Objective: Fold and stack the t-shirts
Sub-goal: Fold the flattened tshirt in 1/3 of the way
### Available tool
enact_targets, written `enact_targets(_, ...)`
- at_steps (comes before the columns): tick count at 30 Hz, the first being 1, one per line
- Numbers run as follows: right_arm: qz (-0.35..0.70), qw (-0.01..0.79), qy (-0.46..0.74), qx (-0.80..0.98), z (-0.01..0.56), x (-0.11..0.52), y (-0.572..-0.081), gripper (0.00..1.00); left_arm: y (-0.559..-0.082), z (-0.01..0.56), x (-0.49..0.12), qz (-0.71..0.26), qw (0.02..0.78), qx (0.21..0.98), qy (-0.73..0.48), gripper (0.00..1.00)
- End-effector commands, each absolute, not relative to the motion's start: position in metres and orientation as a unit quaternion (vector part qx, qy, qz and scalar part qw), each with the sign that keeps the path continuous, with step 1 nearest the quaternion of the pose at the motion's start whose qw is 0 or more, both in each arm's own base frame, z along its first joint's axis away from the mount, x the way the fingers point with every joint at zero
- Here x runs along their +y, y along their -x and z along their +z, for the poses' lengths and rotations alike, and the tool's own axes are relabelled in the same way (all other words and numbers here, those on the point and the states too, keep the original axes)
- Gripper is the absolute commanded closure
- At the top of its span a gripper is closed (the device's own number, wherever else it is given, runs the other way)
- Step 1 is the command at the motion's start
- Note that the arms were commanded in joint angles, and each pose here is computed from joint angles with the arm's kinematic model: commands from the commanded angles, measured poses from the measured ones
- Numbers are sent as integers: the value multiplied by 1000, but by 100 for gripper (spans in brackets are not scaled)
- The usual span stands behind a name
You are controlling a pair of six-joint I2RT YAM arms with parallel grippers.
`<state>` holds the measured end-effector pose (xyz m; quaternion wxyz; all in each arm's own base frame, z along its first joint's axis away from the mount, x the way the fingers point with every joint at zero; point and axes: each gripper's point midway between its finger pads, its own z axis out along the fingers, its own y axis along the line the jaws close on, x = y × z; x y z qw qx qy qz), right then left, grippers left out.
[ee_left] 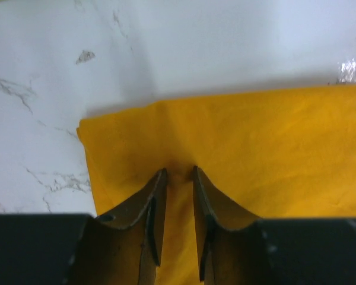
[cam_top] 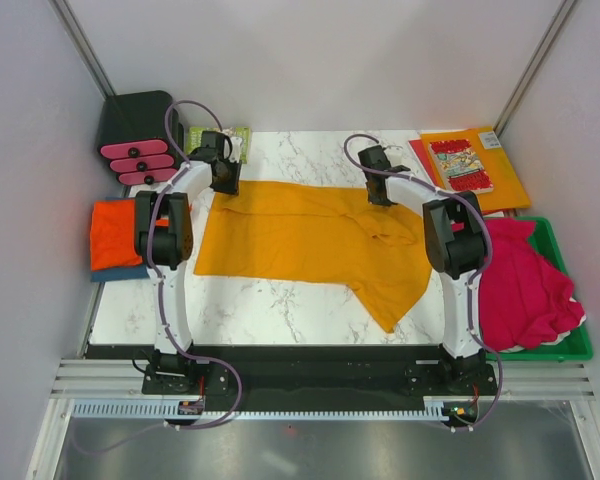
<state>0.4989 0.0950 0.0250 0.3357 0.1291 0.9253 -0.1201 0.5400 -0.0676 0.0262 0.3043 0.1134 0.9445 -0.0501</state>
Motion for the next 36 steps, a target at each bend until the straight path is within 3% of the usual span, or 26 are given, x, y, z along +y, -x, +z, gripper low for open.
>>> enact_targets(1, -123, 314, -135, 932, 13, 89, -506, 100, -528, 3, -60, -33, 256, 959, -120, 69)
enact_targets(17, -139, 260, -204, 933, -13, 31, -535, 100, -544, 0, -11, 11, 237, 968, -79, 69)
enact_targets(23, -82, 324, -197, 922, 22, 46, -554, 97, -554, 24, -22, -17, 268, 960, -80, 67)
enact_targets(26, -51, 383, -197, 901, 73, 55, -561, 78, -560, 67, -38, -59, 317, 943, -84, 63)
enact_targets(27, -46, 395, -192, 897, 86, 59, -560, 63, -561, 93, -45, -76, 342, 933, -83, 62)
enact_targets(29, -36, 421, -179, 888, 117, 70, -554, 49, -556, 110, -53, -96, 355, 926, -83, 59)
enact_targets(32, -30, 437, -151, 886, 143, 88, -533, 45, -542, 131, -62, -117, 365, 920, -86, 59)
enact_targets(36, -38, 438, -106, 892, 148, 114, -497, 50, -515, 131, -70, -135, 354, 921, -92, 60)
